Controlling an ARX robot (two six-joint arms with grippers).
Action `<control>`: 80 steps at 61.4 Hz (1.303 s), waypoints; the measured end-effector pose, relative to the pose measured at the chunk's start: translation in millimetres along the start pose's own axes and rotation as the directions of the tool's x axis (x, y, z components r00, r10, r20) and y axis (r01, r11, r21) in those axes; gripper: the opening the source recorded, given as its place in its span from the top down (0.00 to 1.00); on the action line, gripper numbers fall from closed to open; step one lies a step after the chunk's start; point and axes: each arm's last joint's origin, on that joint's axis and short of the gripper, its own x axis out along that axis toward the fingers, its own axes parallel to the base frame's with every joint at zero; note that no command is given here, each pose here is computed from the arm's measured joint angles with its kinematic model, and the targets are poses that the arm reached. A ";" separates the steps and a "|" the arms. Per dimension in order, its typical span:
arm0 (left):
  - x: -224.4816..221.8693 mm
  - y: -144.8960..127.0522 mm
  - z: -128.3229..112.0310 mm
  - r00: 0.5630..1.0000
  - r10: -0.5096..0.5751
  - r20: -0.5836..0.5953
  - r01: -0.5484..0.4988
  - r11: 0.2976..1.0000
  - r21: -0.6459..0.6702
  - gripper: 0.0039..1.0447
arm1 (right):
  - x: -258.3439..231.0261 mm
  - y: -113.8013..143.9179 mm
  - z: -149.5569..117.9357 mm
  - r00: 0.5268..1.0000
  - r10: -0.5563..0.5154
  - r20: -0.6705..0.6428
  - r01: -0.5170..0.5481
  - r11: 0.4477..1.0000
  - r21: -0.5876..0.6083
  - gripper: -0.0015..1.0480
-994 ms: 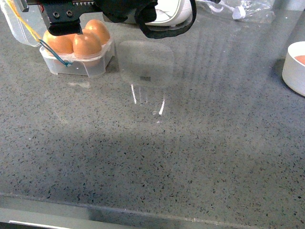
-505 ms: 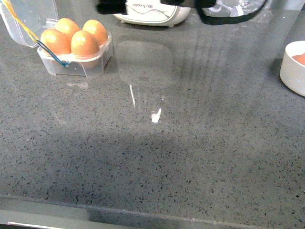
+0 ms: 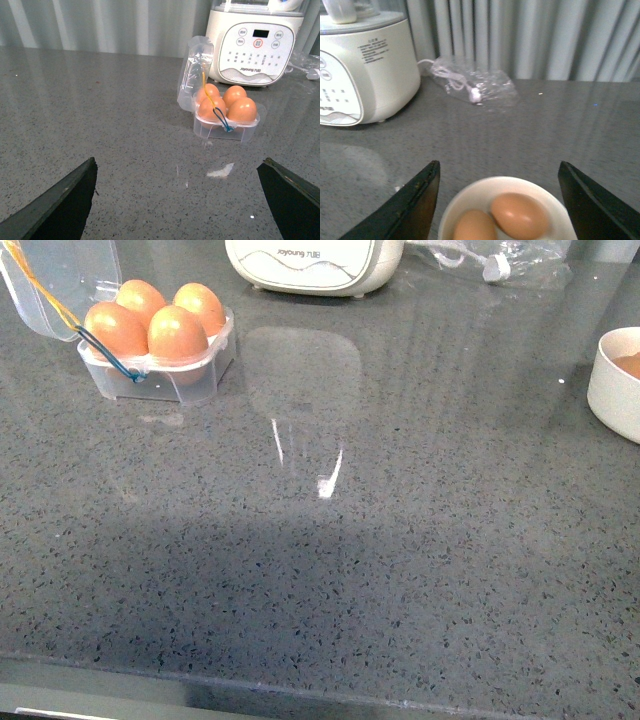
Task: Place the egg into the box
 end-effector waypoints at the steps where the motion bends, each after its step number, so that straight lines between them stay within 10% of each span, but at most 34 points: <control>1: 0.0 0.0 0.0 1.000 -0.001 0.000 0.001 1.000 0.000 0.06 | -3.6 -1.9 -1.1 1.000 -0.001 0.001 0.001 1.000 0.000 0.38; 23: 0.0 -0.1 0.0 1.000 -0.002 0.000 0.002 1.000 0.000 0.06 | -82.8 -19.0 10.5 1.000 -0.013 0.025 0.013 1.000 -0.014 0.97; 80: 0.0 -0.1 0.0 1.000 -0.002 0.000 0.002 1.000 0.000 0.06 | -124.0 -19.3 -38.6 0.999 -0.014 0.042 0.015 1.000 -0.017 0.97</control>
